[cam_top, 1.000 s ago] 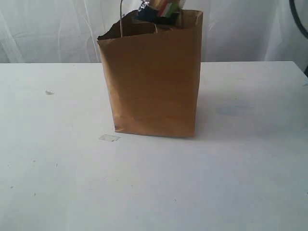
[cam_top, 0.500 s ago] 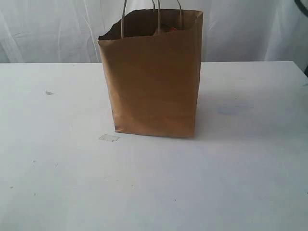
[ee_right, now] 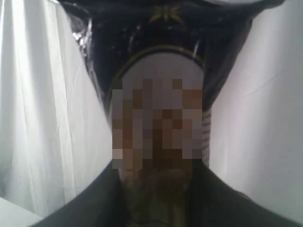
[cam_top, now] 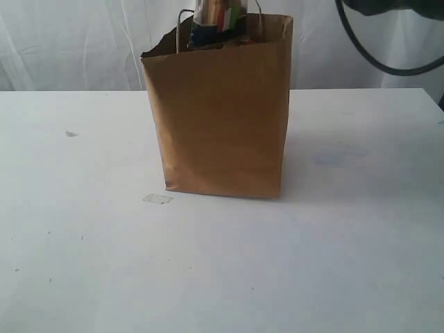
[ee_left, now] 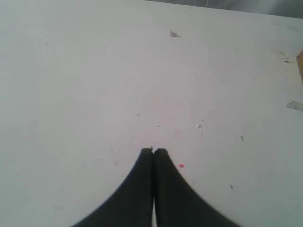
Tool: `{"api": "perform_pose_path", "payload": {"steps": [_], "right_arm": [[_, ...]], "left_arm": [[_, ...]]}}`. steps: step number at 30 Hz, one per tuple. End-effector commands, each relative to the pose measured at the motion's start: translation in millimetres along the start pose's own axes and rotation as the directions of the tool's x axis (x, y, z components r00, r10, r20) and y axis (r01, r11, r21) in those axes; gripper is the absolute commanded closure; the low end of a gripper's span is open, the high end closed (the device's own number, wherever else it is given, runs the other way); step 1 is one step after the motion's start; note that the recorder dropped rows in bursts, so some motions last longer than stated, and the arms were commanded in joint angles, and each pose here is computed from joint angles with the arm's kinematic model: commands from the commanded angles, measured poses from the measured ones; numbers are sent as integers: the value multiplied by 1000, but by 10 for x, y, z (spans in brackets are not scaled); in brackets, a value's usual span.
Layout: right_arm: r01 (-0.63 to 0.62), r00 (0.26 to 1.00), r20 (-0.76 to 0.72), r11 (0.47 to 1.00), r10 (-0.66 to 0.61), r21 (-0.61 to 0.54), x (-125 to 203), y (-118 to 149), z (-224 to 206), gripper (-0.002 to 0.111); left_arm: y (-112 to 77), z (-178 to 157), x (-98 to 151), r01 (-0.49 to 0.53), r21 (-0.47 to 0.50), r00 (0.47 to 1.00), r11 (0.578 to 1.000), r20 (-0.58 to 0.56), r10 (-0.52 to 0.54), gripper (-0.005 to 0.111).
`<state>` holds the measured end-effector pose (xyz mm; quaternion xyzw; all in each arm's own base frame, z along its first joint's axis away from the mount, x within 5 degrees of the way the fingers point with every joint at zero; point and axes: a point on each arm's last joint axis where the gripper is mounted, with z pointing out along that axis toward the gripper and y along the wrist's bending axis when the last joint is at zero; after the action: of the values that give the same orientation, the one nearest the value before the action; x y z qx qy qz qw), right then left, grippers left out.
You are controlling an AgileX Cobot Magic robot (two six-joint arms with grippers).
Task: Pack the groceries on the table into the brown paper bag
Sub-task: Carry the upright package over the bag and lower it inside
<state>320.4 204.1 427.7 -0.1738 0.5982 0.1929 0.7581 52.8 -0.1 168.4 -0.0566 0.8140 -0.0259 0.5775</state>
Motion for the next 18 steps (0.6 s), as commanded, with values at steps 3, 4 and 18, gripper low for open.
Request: {"api": "perform_pose_path", "payload": {"steps": [3,4,18], "right_arm": [[-7,995,104,1000,7,7,-222,-4,-52,108],[-20,993,116,1000,19,5,-248,-1,-64,108],[181,866,456,978,-207,100,-916,57,-423,108]], "left_arm": [[-2,-3,-8,9,2,1000,1000,10,-9,107],[-2,-3,-8,9,2,1000,1000,10,-9,107],[-2,-3,-8,9,2,1000,1000,10,-9,107]]}}
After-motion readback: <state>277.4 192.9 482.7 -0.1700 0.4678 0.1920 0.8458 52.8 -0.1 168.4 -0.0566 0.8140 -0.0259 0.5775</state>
